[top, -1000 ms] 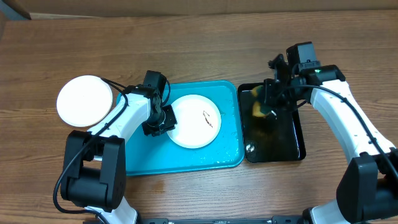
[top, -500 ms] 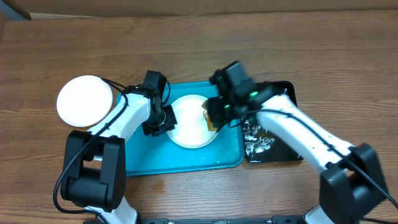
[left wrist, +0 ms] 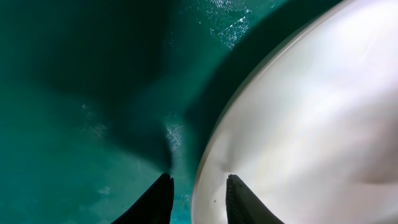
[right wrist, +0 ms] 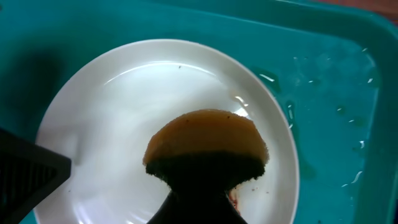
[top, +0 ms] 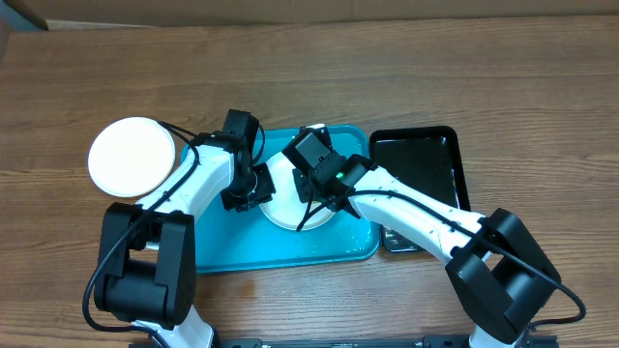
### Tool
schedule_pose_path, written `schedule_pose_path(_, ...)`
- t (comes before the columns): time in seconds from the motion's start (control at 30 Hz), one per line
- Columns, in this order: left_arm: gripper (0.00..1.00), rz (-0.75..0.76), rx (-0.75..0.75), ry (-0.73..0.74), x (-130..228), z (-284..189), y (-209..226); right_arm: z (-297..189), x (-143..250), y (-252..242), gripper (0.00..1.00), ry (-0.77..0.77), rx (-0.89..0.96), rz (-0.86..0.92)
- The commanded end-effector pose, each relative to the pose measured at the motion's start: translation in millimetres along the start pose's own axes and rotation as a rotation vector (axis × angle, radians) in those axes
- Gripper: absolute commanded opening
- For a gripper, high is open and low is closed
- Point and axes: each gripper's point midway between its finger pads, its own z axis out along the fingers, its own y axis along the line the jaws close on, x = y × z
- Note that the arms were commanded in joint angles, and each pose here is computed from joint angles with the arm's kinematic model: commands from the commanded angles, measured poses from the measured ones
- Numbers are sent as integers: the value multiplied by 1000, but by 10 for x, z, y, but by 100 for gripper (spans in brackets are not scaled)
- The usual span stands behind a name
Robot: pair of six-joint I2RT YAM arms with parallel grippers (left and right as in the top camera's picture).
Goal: Clean dirty plates on tray and stack at the side
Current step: 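Scrub the white plate with the sponge while left gripper holds rim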
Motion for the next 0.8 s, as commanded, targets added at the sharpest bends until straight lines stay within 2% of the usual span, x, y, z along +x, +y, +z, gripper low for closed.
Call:
schedule_pose_path(0.0,30,33,13,-5,-5,-24,-47,-17,-139,-34,8,-57,29,-1)
schedule_pose_path(0.17,30,32,12,-4,-2,-24,-46,149,-79,-44,11,-66,27,-36)
schedule_pose_path(0.3,30,32,12,-4,-2,-24,-46,228,-25,-61,23,-47,37,-41)
schedule_pose_path(0.4,31,32,12,-5,-3,-24,-46,223,-58,-43,39,-60,30,-64)
schedule_pose_path(0.47,31,33,13,-5,-5,-24,-47,222,-68,-40,45,-64,29,-67)
schedule_pose_path(0.77,31,32,12,-5,-3,-24,-46,296,-25,-49,47,-51,37,-88)
